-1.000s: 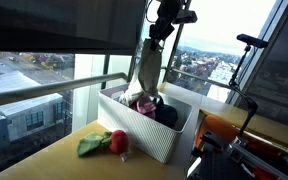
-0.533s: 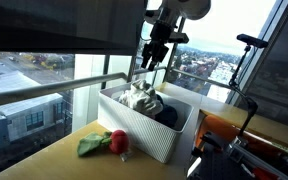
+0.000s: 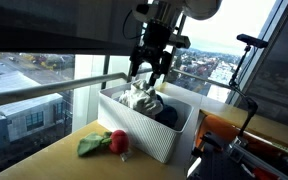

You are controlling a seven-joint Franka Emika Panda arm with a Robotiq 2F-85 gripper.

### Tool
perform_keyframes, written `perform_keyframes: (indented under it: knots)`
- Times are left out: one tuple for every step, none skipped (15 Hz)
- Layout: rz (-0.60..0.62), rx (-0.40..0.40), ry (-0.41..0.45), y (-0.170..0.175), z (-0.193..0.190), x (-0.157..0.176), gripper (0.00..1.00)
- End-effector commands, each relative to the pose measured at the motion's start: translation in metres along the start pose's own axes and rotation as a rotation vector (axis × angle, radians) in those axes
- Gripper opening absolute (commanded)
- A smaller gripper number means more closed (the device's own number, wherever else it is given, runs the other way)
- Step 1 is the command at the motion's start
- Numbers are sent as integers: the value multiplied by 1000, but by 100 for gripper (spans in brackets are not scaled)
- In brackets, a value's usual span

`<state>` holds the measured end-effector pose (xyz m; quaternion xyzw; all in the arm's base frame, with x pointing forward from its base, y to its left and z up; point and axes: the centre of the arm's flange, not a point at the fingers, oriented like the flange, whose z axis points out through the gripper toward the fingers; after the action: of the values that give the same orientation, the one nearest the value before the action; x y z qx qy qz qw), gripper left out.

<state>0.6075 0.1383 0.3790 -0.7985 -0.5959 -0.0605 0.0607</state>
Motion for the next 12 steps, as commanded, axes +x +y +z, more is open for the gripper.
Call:
perform_keyframes:
  knots:
    - [-160,-47,-85,-52,50,17,100]
    - [-193,-57,-103,-62,66,24,100]
    - [-223,-64,-116,-70,76,28,100]
    - [-250,-73,-126,-78,85,33,100]
    - [-274,-82,-136,-85,93,35,100]
    - [-291,-96,-144,-89,101,38,100]
    - [-305,-107,-151,-93,109,41,100]
    - [-316,-117,-160,-96,119,43,100]
    - [-323,-127,-172,-96,131,47,100]
    - [-328,-139,-183,-97,141,51,100]
    - [-324,-149,-196,-92,153,58,100]
    - [-320,-154,-206,-89,163,65,100]
